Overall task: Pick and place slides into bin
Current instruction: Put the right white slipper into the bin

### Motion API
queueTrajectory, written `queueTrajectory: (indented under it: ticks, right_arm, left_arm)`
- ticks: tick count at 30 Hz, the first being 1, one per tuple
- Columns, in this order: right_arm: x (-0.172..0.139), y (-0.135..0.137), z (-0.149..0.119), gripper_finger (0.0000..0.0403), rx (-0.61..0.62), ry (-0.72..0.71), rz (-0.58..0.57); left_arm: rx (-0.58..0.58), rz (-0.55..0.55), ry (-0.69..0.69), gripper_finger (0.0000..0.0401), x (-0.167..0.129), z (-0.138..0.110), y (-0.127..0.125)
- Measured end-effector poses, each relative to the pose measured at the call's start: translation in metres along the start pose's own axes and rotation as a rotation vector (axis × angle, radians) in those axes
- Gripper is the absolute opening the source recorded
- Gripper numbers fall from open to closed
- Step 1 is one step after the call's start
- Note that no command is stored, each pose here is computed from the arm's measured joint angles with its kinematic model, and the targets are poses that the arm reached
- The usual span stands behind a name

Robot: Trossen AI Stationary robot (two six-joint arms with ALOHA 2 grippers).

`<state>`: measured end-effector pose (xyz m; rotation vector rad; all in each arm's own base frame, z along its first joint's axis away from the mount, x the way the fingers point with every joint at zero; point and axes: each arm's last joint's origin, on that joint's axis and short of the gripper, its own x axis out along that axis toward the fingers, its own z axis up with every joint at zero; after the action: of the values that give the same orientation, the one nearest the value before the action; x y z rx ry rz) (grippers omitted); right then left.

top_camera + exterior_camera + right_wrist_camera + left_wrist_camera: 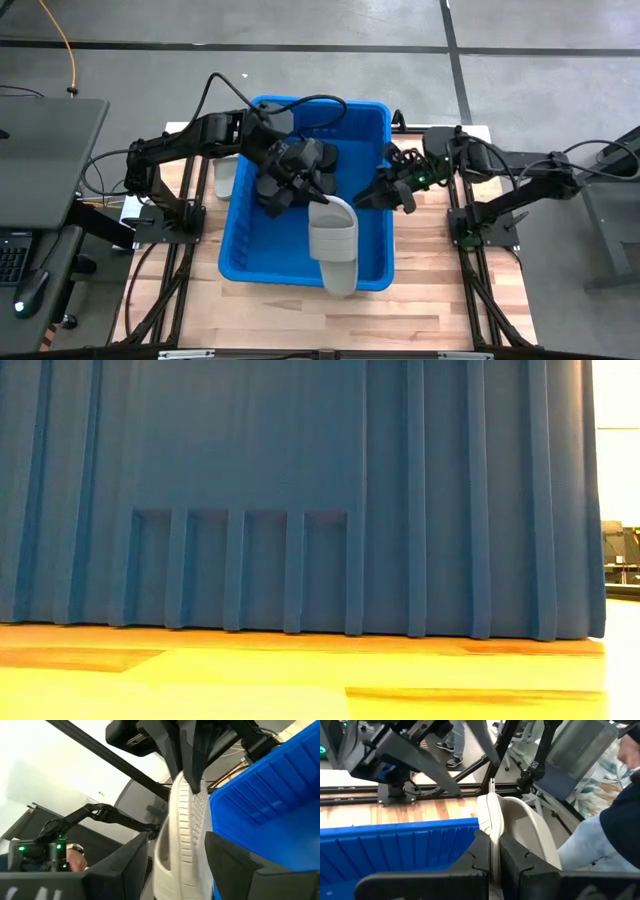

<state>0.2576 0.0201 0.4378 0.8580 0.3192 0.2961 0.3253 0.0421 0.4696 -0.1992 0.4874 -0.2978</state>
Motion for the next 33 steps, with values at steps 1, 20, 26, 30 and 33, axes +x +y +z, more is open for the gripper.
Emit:
queueTrajectory:
  ticks: [1,20,26,30,33]
  right_arm:
    - [0.001,-0.001,-0.001,0.0186,0.003,0.008,-0.014]
    - [0.019,-0.024,-0.009,0.0227,-0.027,0.068,-0.187]
    - [0.031,-0.026,-0.004,0.0213,-0.071,0.045,-0.125]
    - [0.031,-0.026,-0.003,0.0174,-0.056,0.050,-0.111]
    - [0.031,-0.025,-0.004,0.0095,-0.008,0.076,-0.089]
  left_arm:
    - [-0.002,-0.005,-0.001,0.0004,-0.001,0.000,0.001]
    - [-0.064,0.003,0.035,0.0004,0.010,-0.004,0.023]
    - [-0.063,-0.016,0.033,0.0004,0.012,-0.004,0.023]
    - [-0.061,-0.008,0.031,0.0004,0.012,-0.004,0.023]
    - [-0.059,-0.010,0.022,0.0011,0.012,-0.003,0.023]
